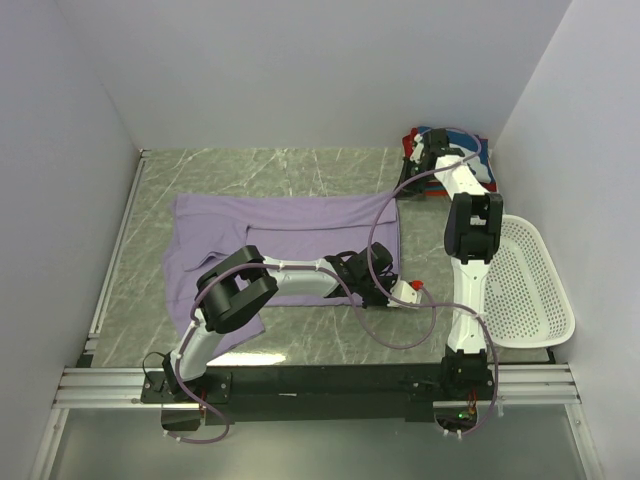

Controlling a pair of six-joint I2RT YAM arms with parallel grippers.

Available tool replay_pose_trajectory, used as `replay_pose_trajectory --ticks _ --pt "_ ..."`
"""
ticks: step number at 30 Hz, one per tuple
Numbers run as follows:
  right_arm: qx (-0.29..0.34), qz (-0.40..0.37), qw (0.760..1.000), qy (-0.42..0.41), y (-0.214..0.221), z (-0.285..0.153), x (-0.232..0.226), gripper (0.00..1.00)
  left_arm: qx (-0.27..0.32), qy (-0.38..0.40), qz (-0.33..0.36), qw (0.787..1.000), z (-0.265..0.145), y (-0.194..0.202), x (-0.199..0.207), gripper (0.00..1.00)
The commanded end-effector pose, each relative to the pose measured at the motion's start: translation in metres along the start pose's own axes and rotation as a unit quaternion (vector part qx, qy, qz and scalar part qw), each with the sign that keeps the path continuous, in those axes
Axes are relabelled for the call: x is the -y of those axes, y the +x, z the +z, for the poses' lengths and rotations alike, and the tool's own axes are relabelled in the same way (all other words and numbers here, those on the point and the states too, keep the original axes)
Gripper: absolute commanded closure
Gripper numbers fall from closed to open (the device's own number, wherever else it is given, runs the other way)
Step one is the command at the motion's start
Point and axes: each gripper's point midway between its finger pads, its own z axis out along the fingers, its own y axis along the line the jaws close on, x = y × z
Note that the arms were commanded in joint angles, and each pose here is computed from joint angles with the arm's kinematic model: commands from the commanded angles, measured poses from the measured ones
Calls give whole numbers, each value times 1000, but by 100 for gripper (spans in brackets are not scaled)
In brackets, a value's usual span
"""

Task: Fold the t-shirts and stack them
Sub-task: Fold the tshirt

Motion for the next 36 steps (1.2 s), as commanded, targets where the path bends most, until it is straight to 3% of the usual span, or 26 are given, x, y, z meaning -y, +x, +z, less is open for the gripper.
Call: replay_pose_trajectory --ticks 1,5,8,9,12,16,17,20,26,29,34,36 --pt "26 -25 999 35 -16 -8 9 100 -46 65 -47 996 13 37 45 89" --pt "22 -36 997 67 -9 -15 20 100 -44 62 -49 996 12 34 44 86" --pt "30 -42 996 70 -13 -19 20 99 -47 59 -56 996 8 33 44 73" --pt "29 -44 997 65 -15 -23 16 92 -48 55 -55 996 3 32 43 65" --pt "28 -52 997 52 -21 -30 6 71 -55 50 -54 996 -15 29 45 57" --pt "47 -70 996 20 -31 -52 -17 45 -75 40 -41 996 -43 26 42 53" --pt "47 -74 996 11 -31 -56 -21 31 -83 44 -43 995 -56 25 44 52" --pt "63 -92 993 -27 -36 -76 -44 17 -87 55 -28 994 -80 20 44 50" --pt "87 -127 986 -69 -41 -116 -75 15 -116 92 -18 989 -132 42 78 43" --pt "77 -151 983 -68 -31 -125 -76 15 -117 92 -44 988 -162 56 85 42" --pt "14 -201 979 -27 3 -112 -72 20 -96 36 -156 983 -224 95 59 43" --pt "-4 -223 975 11 10 -99 -64 30 -87 -32 -225 970 -257 119 24 45"
